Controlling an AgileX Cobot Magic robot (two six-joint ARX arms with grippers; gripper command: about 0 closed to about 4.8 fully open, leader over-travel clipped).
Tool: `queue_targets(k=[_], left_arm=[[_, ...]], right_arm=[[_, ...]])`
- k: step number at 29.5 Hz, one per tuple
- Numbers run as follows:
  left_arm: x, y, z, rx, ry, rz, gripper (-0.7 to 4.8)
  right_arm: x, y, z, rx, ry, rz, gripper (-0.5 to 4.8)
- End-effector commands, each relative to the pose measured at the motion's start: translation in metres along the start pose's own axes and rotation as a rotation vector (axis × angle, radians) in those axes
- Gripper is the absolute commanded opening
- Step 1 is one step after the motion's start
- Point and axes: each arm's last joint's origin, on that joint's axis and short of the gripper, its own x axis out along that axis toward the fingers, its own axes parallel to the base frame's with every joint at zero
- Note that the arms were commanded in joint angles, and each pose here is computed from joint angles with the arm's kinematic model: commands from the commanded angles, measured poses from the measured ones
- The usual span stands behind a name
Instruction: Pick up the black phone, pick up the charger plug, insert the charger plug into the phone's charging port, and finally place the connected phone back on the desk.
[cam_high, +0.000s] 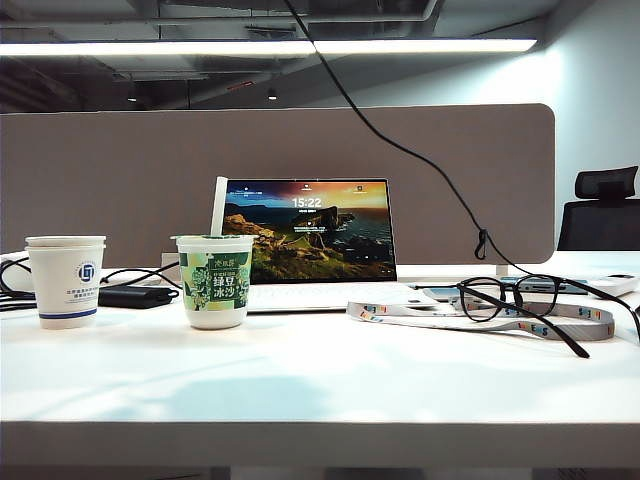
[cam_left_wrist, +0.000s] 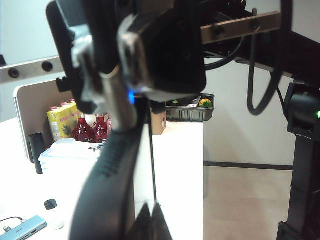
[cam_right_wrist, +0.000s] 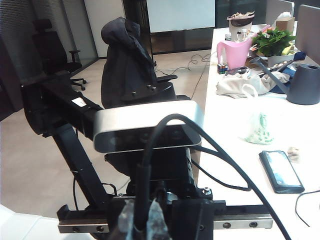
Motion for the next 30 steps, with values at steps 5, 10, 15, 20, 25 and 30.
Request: queue_targets(k=[5, 10, 15, 20, 25, 30], left_arm=[[-0.002, -0.002, 0.011, 0.050, -0.040, 0.022, -0.07], [-0.002, 0.003, 0.000, 0.003, 0.031, 0.134, -0.07], [-0.003, 0.007, -0.009, -0.062, 0.083, 0.284, -0.07], [-0.004, 0.007, -0.013, -0.104, 0.114, 0.289, -0.07], [0.000, 0.015, -0.028, -0.171, 0.183, 0.305, -0.07], [0.016, 0.030, -0.063, -0.267, 0.283, 0.333, -0.07]], right_arm=[[-0.011, 0.003, 0.002, 0.011, 0.012, -0.121, 3.16], [-0.034, 0.017, 0.009, 0.005, 0.001, -0.185, 3.13], [-0.040, 0.025, -0.009, 0.099, 0.146, -0.346, 1.39], [-0.037, 0.023, -0.035, 0.167, 0.404, -0.497, -0.06], [-0.038, 0.022, -0.036, 0.148, 0.447, -0.546, -0.06], [-0.043, 0.019, -0.040, 0.151, 0.571, -0.761, -0.06]])
